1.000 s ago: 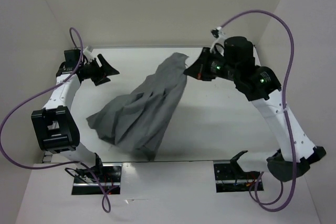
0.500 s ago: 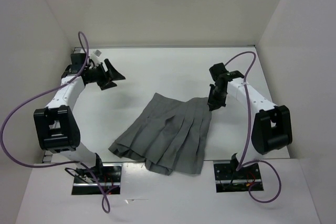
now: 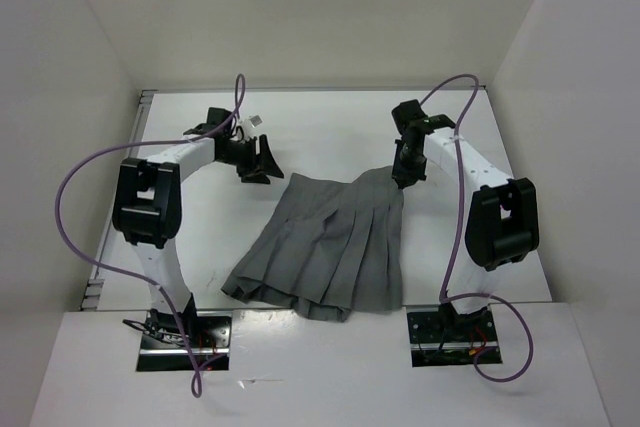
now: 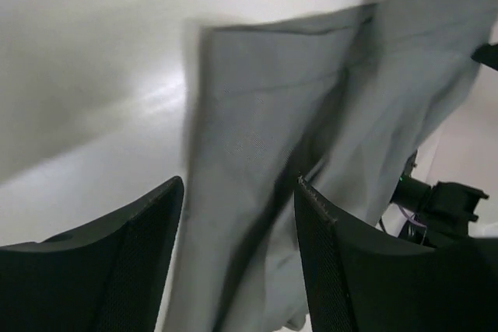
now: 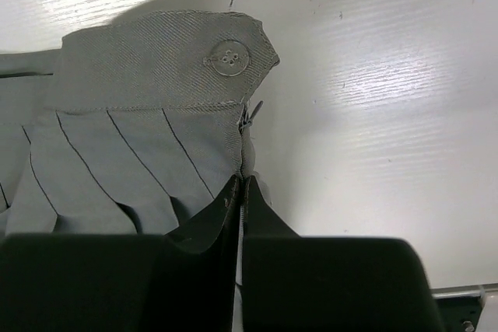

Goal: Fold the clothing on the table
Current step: Flatten the skirt out

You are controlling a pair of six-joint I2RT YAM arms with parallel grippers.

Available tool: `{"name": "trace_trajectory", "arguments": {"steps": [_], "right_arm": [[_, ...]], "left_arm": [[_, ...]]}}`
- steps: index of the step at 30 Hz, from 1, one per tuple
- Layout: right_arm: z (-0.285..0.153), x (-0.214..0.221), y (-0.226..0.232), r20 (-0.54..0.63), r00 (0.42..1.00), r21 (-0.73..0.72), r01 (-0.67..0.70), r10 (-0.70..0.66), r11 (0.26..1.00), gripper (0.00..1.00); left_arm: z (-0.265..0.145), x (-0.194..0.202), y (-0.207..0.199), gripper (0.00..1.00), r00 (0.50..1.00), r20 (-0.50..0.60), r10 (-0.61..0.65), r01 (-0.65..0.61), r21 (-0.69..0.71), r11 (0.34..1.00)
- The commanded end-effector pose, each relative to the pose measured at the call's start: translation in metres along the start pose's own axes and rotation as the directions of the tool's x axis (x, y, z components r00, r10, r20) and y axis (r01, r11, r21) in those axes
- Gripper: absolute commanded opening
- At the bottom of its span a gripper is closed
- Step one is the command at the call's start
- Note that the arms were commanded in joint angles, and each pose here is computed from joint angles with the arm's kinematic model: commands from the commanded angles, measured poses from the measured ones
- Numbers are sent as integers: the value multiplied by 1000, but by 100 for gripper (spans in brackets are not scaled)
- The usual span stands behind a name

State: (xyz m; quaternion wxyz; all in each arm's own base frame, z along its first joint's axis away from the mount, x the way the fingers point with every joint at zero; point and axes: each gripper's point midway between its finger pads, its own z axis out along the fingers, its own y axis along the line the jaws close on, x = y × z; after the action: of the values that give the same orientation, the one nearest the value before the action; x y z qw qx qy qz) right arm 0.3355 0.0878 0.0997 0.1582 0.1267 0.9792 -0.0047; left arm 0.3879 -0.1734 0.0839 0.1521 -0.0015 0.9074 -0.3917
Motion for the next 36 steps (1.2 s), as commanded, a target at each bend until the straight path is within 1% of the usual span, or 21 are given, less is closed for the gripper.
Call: {"name": "trace_trajectory", "arguments": {"steps": [1, 5, 7, 10, 11, 14, 15, 16, 17, 18, 21, 24, 25, 26, 28, 29, 30, 31, 32, 35, 36], "right_arm": [[-11, -16, -1, 57, 998, -3, 1, -1, 1000, 0], [-13, -12, 1, 56, 998, -25, 1, 1, 1000, 0], [-9, -8, -1, 47, 999, -20, 2, -1, 1000, 0], [-9, -8, 1, 42, 999, -28, 2, -1, 1000, 0], [-7, -5, -1, 35, 999, -24, 12, -11, 1000, 0], [-7, -5, -1, 35, 999, -24, 12, -12, 1000, 0], [-7, -7, 0, 43, 999, -28, 11, -10, 1000, 0], [-7, -7, 0, 43, 999, -28, 11, -10, 1000, 0], [-7, -7, 0, 43, 999, -28, 11, -10, 1000, 0], [-7, -6, 1, 38, 999, -37, 21, -20, 999, 0], [-3, -7, 2, 37, 999, -36, 21, -20, 999, 0], [-3, -7, 2, 37, 999, -36, 21, -20, 999, 0], [-3, -7, 2, 37, 999, -36, 21, -20, 999, 0], [-5, -12, -1, 50, 999, -28, 11, -10, 1000, 0], [-11, -23, -5, 87, 996, -20, -3, 5, 1000, 0], [-13, -27, -11, 88, 996, -13, -12, 13, 1000, 0], [-21, -36, -12, 116, 993, -24, -26, 29, 999, 0], [-24, -41, -14, 128, 991, -26, -38, 41, 999, 0], [-29, -50, -16, 148, 988, -32, -41, 45, 999, 0], [-36, -59, -14, 166, 985, -63, -41, 51, 997, 0], [-40, -65, -14, 175, 983, -75, -49, 61, 996, 0]], "left_arm": [[6, -33, 6, 66, 997, 65, 48, -48, 8, 999], [23, -34, 22, 66, 998, 54, 27, -26, -25, 999], [38, -32, 29, 66, 999, 43, -9, 10, -22, 1000], [53, -26, 23, 66, 999, 19, -48, 47, 30, 998], [54, -26, 23, 65, 998, 26, -50, 49, 34, 998], [71, -11, 17, 65, 999, -18, -34, 34, 29, 999], [75, -8, 21, 63, 998, -28, -52, 52, 24, 998], [78, -6, 16, 62, 999, -32, -37, 38, 31, 999], [84, -3, 16, 54, 998, -41, -42, 43, 32, 999], [89, 1, 21, 49, 996, -54, -66, 67, 25, 997], [98, 3, 20, 40, 994, -75, -75, 78, 37, 996], [109, 4, 15, 20, 994, -86, -67, 71, 44, 997], [109, -6, 9, 2, 997, -59, -48, 53, 73, 996], [107, -8, 3, 0, 997, -51, -54, 59, 90, 994], [81, -31, -25, 0, 999, 2, -37, 36, 163, 986], [64, -48, -42, 0, 999, 44, -3, -6, 197, 980], [36, -68, -70, 0, 991, 122, 53, -79, 222, 972], [17, -79, -74, 0, 985, 158, 63, -94, 197, 976], [-15, -100, -101, 0, 962, 242, 122, -171, 192, 966], [-58, -117, -106, 0, 936, 322, 141, -194, 140, 971], [-76, -123, -114, 0, 916, 368, 156, -214, 120, 969]]}}
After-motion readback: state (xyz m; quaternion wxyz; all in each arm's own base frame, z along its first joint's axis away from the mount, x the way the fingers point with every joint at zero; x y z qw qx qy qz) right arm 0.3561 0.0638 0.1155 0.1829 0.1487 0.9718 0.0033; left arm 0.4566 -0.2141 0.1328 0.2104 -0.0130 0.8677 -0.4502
